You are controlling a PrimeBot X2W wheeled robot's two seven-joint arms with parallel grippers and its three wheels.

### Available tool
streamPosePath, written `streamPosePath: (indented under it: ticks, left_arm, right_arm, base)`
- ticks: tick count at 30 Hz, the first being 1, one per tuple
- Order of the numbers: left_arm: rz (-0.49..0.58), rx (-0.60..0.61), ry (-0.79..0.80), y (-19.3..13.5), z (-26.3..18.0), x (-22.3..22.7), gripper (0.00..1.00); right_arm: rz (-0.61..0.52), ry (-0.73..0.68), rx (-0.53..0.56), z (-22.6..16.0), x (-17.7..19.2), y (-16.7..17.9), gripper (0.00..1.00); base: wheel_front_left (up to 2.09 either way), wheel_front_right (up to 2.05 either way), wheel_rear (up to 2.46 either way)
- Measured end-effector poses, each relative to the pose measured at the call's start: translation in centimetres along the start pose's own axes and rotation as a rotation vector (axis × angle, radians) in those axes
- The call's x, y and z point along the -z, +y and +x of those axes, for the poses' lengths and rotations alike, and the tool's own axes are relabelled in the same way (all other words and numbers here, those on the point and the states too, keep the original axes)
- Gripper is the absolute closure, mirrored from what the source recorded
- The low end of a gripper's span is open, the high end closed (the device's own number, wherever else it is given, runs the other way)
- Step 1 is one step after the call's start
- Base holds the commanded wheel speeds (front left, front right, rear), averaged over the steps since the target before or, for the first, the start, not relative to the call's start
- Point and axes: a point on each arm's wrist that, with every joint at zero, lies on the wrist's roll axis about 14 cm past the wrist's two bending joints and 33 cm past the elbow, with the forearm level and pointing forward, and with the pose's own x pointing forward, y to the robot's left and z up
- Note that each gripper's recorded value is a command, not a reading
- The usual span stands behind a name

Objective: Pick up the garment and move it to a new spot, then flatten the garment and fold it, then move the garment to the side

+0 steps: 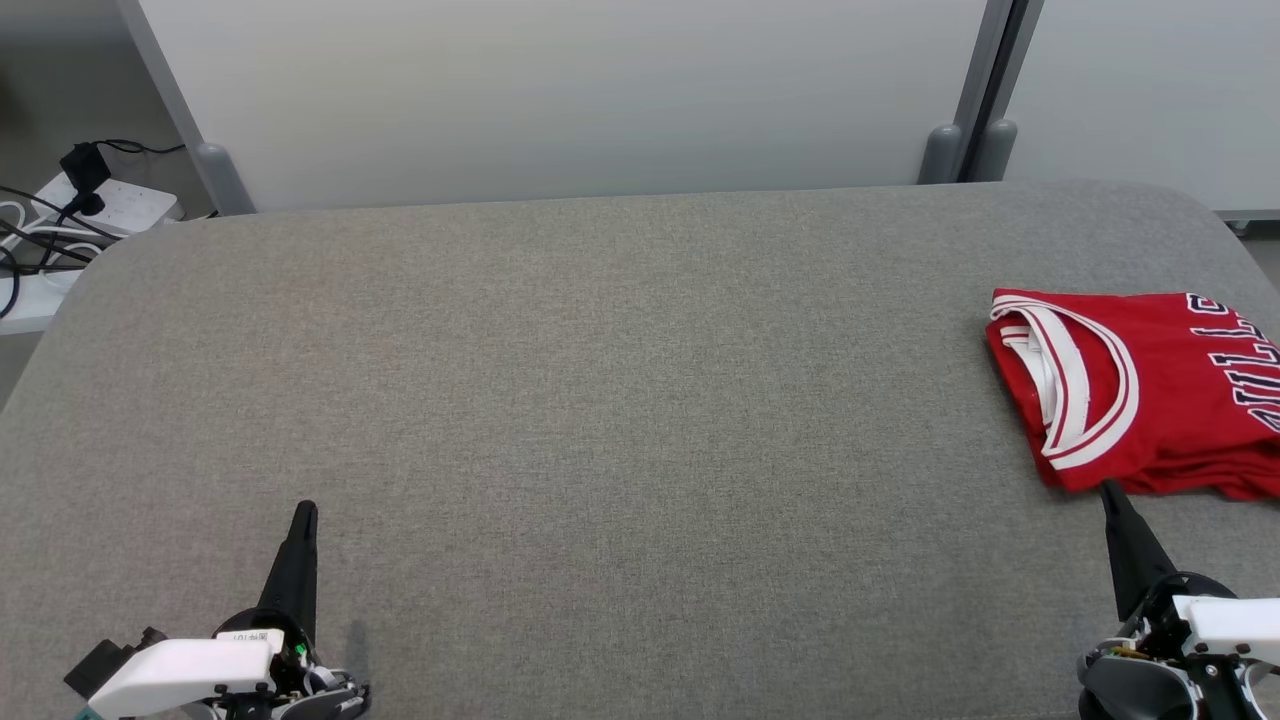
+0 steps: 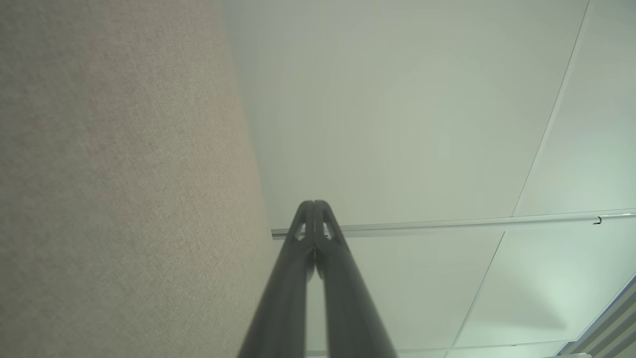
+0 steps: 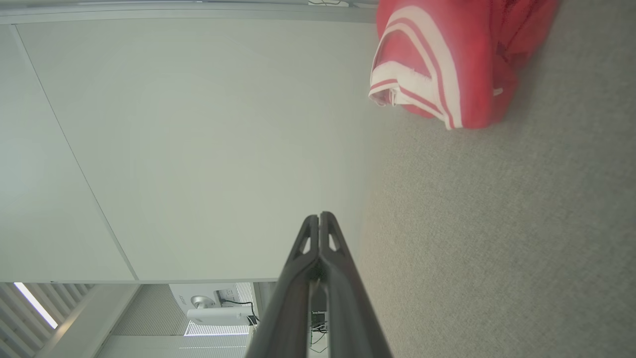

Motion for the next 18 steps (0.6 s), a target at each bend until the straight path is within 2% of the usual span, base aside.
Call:
streamPosePath:
  ticks: [18]
  left_arm:
    - [0.000,0.000,0.000,0.00,0.00,0.00,1.00]
  right_arm:
    - [0.000,0.000,0.000,0.00,0.00,0.00,1.00]
  base:
    - [0.00,0.00,0.00]
